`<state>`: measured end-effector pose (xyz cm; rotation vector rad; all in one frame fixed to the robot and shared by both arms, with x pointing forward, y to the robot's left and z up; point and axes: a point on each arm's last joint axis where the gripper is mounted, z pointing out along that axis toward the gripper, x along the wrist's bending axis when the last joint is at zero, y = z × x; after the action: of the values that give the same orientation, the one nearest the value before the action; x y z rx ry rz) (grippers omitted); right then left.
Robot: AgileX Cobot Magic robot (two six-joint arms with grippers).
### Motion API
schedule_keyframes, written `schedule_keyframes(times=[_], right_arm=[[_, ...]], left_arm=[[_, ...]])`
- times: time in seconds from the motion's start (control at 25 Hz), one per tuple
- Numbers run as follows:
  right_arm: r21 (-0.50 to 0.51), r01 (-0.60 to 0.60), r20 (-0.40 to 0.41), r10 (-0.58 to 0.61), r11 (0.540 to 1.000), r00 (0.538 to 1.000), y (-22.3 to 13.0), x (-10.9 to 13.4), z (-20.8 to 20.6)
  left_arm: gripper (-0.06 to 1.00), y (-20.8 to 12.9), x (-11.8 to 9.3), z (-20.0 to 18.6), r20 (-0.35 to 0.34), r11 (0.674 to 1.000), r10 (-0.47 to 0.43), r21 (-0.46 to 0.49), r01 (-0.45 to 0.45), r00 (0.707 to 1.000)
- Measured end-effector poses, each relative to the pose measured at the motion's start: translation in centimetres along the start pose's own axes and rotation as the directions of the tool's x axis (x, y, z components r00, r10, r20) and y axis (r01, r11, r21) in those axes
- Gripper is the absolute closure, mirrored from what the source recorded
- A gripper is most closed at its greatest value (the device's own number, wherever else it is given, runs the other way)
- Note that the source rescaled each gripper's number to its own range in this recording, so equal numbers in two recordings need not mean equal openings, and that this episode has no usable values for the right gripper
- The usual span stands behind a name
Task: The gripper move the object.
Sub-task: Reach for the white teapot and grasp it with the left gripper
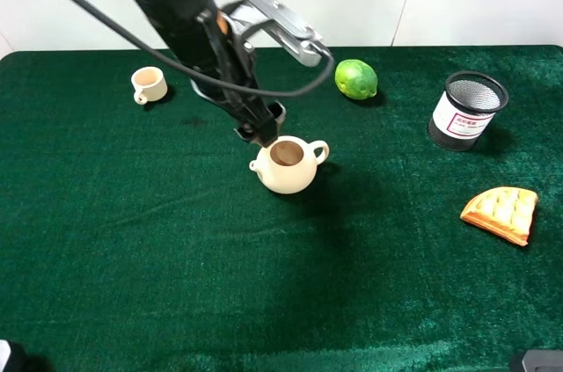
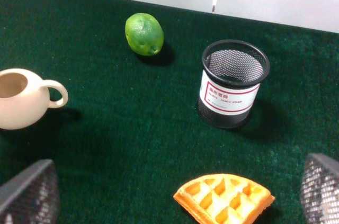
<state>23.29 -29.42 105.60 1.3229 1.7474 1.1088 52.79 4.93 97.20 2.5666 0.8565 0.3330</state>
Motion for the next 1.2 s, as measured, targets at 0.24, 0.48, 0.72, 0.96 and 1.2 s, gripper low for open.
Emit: schedule_keyframes(times=[0.24,0.48,0.72,0.96,1.2], right_arm=[[0.0,0.0,0.0,0.0,1.0,1.0,0.0,0.0,0.0],[0.0,0.0,0.0,0.0,1.0,1.0,0.0,0.0,0.0],[0.0,0.0,0.0,0.0,1.0,1.0,0.0,0.0,0.0],[-0.001,-0.005,-0.008,0.005,1.0,1.0,0.0,0.1,0.0],[-0.001,-0.006,-0.01,0.006,1.0,1.0,0.0,0.1,0.0]], left_arm=[[-0.06,0.4,-0.2,2.7,0.008,0.999,0.012,0.034,-0.012,1.0],[-0.06,1.1,-0.5,3.7,0.009,1.0,0.022,0.014,-0.022,1.0],[-0.06,3.1,-2.7,2.9,0.024,0.996,0.076,-0.05,-0.075,0.997],[-0.06,5.0,-3.8,4.8,0.024,0.99,0.127,-0.07,-0.125,0.992],[-0.06,7.3,-4.6,6.7,0.028,0.981,0.187,-0.053,-0.185,0.982]])
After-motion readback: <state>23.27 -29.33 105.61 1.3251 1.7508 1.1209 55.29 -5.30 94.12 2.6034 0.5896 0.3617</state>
